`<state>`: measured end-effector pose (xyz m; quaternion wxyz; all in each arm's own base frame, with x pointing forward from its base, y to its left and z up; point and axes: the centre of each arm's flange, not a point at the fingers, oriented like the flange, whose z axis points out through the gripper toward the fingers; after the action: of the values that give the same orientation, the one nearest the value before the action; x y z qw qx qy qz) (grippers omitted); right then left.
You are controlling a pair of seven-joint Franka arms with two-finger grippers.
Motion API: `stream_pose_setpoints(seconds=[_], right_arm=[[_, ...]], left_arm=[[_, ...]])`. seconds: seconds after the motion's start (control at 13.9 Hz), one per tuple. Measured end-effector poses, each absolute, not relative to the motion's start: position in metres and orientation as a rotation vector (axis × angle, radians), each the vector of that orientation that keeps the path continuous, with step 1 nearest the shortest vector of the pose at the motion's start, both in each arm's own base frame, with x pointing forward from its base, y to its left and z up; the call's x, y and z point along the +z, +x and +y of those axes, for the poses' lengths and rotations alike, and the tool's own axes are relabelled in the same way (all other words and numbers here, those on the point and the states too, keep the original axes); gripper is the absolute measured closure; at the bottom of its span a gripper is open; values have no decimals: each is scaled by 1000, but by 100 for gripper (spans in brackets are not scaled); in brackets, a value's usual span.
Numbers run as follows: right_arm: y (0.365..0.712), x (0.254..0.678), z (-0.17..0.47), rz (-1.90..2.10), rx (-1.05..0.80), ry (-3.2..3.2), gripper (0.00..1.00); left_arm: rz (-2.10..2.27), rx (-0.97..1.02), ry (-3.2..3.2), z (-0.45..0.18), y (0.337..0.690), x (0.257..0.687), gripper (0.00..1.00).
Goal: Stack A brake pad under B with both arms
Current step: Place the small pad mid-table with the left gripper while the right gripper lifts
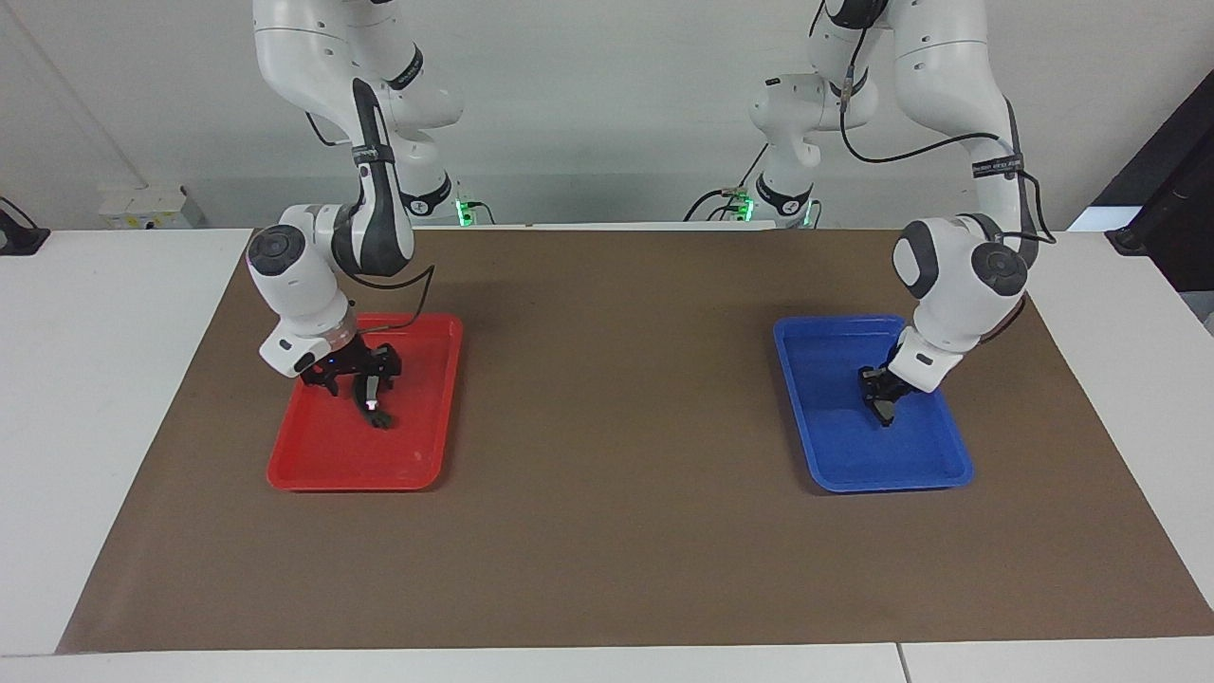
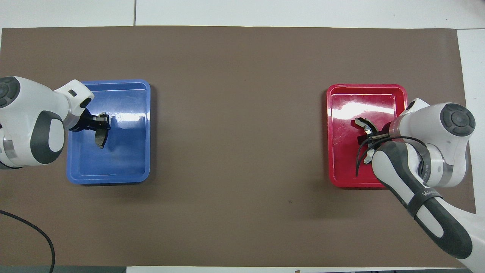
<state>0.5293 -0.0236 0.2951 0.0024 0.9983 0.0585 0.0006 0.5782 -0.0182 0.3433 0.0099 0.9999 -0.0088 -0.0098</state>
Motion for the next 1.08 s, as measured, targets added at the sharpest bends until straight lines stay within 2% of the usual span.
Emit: stream_pose_setpoints(seconds=[0.22, 0.29, 0.36, 0.5, 0.57, 0.65, 0.79, 1.08], right_arm=[[529, 294, -23, 182, -3, 3133, 4], [528, 293, -23, 182, -5, 3134, 11], [528, 293, -23, 183, -6, 3134, 11], [528, 292, -23, 183, -7, 3134, 26], [528, 292, -22, 185, -8, 3134, 26], [528, 292, -21, 187, -8, 3134, 33], [528, 293, -20, 188, -6, 3134, 57], [533, 299, -18, 197, -19, 3136, 57]], left_arm=[[-24, -20, 3120, -55, 574, 386, 61], [-5, -5, 3119, -79, 572, 392, 61], [12, 3, 3118, -103, 569, 393, 61], [17, 25, 3113, -154, 560, 392, 61], [20, 42, 3108, -181, 554, 391, 61], [37, 72, 3097, -209, 548, 390, 61], [66, 130, 3068, -263, 533, 383, 61], [100, 127, 3048, -340, 507, 365, 61]])
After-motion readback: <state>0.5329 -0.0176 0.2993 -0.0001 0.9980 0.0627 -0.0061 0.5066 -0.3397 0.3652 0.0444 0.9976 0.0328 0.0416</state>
